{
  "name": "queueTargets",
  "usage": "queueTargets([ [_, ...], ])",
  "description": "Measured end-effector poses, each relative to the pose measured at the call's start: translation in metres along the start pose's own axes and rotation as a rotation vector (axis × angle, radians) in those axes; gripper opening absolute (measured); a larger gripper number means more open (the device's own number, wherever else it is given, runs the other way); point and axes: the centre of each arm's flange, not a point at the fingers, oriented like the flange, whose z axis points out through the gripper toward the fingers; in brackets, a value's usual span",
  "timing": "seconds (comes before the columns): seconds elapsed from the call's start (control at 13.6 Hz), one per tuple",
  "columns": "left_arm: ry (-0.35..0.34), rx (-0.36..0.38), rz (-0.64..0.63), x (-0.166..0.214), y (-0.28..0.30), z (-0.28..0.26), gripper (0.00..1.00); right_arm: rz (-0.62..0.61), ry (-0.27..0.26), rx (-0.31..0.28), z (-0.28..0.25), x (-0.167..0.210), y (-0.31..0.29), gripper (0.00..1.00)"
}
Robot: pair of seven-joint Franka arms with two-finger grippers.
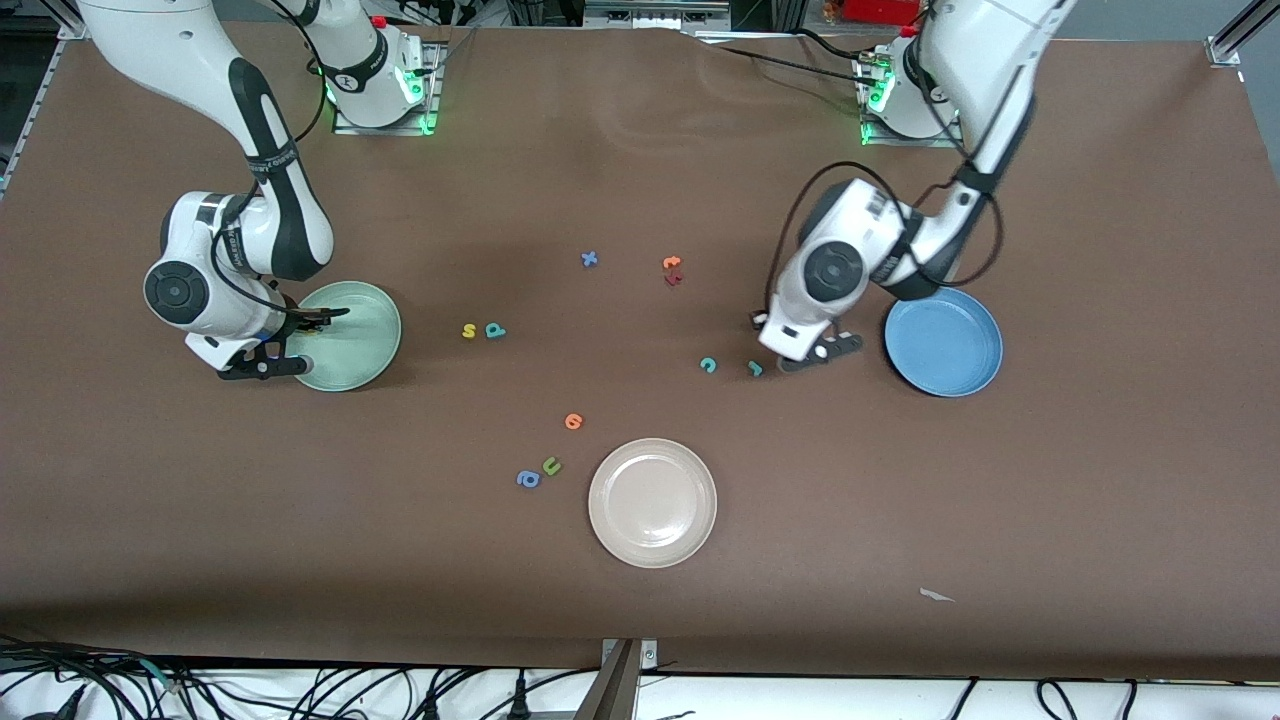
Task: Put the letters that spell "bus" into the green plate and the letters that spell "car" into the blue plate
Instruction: 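Place the yellow a and u on the blue and green plates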
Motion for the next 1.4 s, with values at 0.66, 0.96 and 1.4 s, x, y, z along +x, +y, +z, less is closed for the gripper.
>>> queueTargets([
  [0.66,0.023,-0.045,0.253,0.046,-0.195,-0.041,0.3,0.092,-0.045,0.108,-0.113,0.0,-0.088,0.99],
  [0.96,0.13,-0.079,0.245,0.034,-0.223,-0.001,0.33,0.188,-0.037,0.112,-0.12,-0.001,-0.165,0.99],
  [1.4,0.161,-0.089,0.218,0.029,-0.214,-0.003,0.91,0.226,0.031,0.116,-0.063,0.009,-0.205,0.96],
])
